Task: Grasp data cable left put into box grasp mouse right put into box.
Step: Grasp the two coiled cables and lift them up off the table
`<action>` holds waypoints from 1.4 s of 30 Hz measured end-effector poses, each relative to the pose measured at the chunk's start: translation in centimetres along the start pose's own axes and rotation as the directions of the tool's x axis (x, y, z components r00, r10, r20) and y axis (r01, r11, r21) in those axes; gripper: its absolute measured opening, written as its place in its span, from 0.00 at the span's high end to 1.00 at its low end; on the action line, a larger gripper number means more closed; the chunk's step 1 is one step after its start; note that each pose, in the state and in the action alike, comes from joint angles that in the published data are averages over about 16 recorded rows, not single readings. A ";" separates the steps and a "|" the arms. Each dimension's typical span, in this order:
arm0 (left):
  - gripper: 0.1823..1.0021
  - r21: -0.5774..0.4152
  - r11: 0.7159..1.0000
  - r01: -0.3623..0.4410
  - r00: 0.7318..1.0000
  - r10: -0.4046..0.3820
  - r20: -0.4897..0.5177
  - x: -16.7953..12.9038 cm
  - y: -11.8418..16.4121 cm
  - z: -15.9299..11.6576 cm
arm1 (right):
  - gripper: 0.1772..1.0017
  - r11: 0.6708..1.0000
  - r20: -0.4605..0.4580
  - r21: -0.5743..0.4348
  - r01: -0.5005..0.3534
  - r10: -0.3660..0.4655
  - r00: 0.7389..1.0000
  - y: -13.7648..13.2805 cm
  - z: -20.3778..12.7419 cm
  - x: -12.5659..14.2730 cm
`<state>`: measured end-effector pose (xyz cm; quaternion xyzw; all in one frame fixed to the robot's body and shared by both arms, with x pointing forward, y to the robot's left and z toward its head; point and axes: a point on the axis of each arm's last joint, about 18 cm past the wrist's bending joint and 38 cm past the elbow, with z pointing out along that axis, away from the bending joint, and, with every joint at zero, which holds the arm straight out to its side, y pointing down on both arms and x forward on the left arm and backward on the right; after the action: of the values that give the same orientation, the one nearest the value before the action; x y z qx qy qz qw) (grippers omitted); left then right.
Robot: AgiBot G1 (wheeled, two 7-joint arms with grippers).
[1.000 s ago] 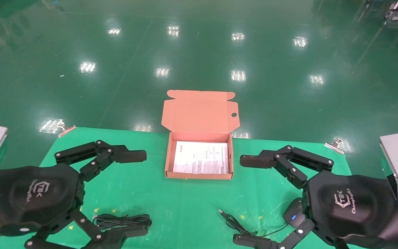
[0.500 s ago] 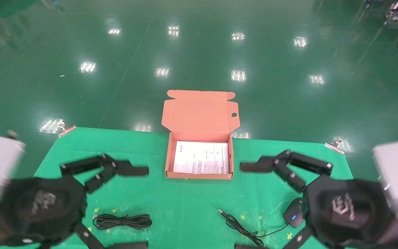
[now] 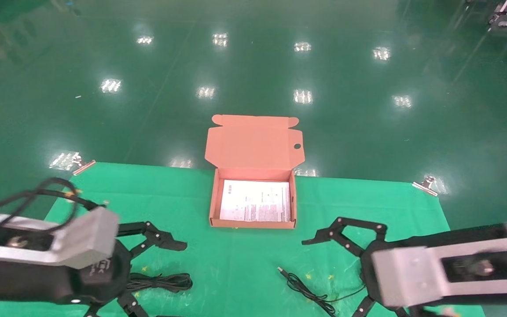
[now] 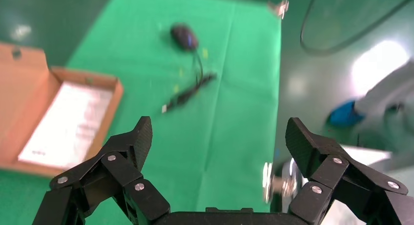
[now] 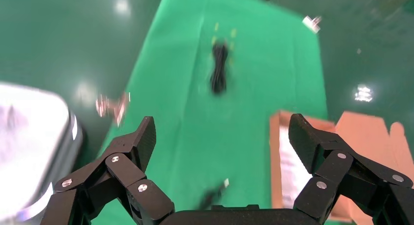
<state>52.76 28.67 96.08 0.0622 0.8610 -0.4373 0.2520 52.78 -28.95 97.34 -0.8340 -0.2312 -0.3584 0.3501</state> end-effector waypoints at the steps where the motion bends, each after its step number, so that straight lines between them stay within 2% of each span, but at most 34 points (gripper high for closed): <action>1: 0.00 -0.031 1.000 -0.005 1.000 0.005 -0.001 -0.2 0.2 0.3 | 0.00 0.999 0.010 -0.031 0.026 -0.025 1.000 0.4 0.3 0.1; 5: 0.00 -0.159 0.987 -0.025 1.000 0.025 0.000 -1.2 1.4 1.5 | 0.00 0.982 0.056 -0.146 0.119 -0.112 0.992 2.0 1.7 0.5; 10: 0.00 -0.313 0.948 -0.051 0.998 0.056 0.009 -2.4 3.2 3.1 | 0.00 0.942 0.108 -0.263 0.207 -0.185 0.977 4.2 3.5 0.7; 17: 0.00 -0.471 0.880 -0.059 0.995 0.090 0.044 -4.0 5.8 5.1 | 0.00 0.898 0.137 -0.377 0.225 -0.186 0.973 6.9 6.0 0.4; 24: 0.00 -0.538 0.843 -0.019 0.992 0.082 0.093 -5.3 7.9 7.1 | 0.00 0.891 0.106 -0.435 0.129 -0.091 0.990 8.8 8.3 -0.4; 31: 0.00 -0.540 0.839 0.068 0.990 0.009 0.139 -6.5 9.9 8.8 | 0.00 0.893 0.064 -0.450 -0.009 0.042 0.997 10.1 10.6 -1.2; 42: 0.00 -0.518 0.833 0.197 0.977 -0.120 0.179 -7.5 13.6 10.6 | 0.00 0.876 0.025 -0.455 -0.161 0.194 0.981 12.5 14.1 -1.9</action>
<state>67.73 29.48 84.77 -0.1122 0.9309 -0.2042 0.2814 65.66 -26.78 83.66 -0.9220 -0.0764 -0.3391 0.1703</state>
